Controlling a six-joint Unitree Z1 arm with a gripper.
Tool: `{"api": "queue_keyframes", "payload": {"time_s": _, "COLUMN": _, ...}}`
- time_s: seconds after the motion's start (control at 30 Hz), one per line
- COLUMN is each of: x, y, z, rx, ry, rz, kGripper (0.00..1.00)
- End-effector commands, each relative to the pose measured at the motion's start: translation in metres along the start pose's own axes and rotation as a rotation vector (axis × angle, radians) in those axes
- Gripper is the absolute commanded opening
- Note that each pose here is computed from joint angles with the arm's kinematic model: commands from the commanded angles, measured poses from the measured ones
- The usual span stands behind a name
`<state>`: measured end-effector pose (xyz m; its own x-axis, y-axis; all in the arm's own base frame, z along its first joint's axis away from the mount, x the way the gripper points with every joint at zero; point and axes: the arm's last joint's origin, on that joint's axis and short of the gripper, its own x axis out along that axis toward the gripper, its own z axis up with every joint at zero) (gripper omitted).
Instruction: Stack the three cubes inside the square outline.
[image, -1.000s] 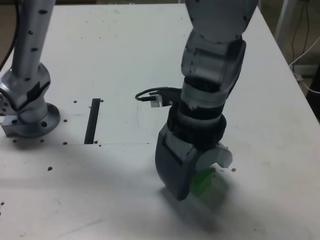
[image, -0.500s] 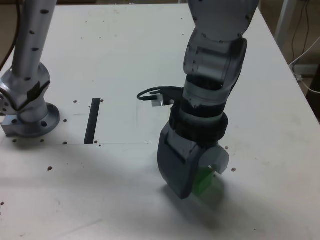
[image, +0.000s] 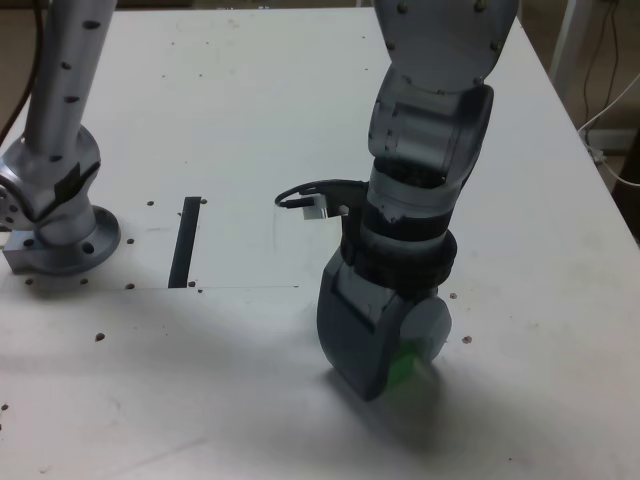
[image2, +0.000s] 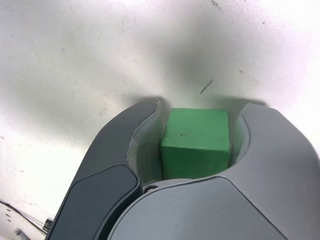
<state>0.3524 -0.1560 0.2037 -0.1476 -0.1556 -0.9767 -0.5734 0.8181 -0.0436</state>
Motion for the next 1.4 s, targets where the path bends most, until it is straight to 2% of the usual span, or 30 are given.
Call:
{"api": "queue_keyframes", "payload": {"time_s": 0.0, "x": -0.003, "y": 0.002, "z": -0.001, "rx": -0.004, "ry": -0.003, "rz": -0.004, "kGripper": 0.36}}
{"api": "queue_keyframes", "payload": {"time_s": 0.17, "x": -0.012, "y": 0.004, "z": -0.002, "rx": 0.000, "ry": -0.014, "rz": -0.007, "kGripper": 0.35}}
{"api": "queue_keyframes", "payload": {"time_s": 0.37, "x": -0.028, "y": 0.009, "z": -0.008, "rx": 0.045, "ry": -0.041, "rz": -0.021, "kGripper": 0.28}}
{"api": "queue_keyframes", "payload": {"time_s": 0.53, "x": -0.059, "y": 0.031, "z": -0.015, "rx": 0.099, "ry": -0.067, "rz": 0.024, "kGripper": 0.28}}
{"api": "queue_keyframes", "payload": {"time_s": 0.83, "x": -0.098, "y": 0.067, "z": 0.002, "rx": 0.352, "ry": -0.102, "rz": 0.107, "kGripper": 0.28}}
{"api": "queue_keyframes", "payload": {"time_s": 0.93, "x": -0.105, "y": 0.073, "z": 0.012, "rx": 0.409, "ry": -0.112, "rz": 0.125, "kGripper": 0.28}}
{"api": "queue_keyframes", "payload": {"time_s": 1.2, "x": -0.109, "y": 0.093, "z": 0.049, "rx": 0.420, "ry": -0.102, "rz": 0.148, "kGripper": 0.28}}
{"api": "queue_keyframes", "payload": {"time_s": 1.37, "x": -0.109, "y": 0.098, "z": 0.062, "rx": 0.399, "ry": -0.113, "rz": 0.156, "kGripper": 0.28}}
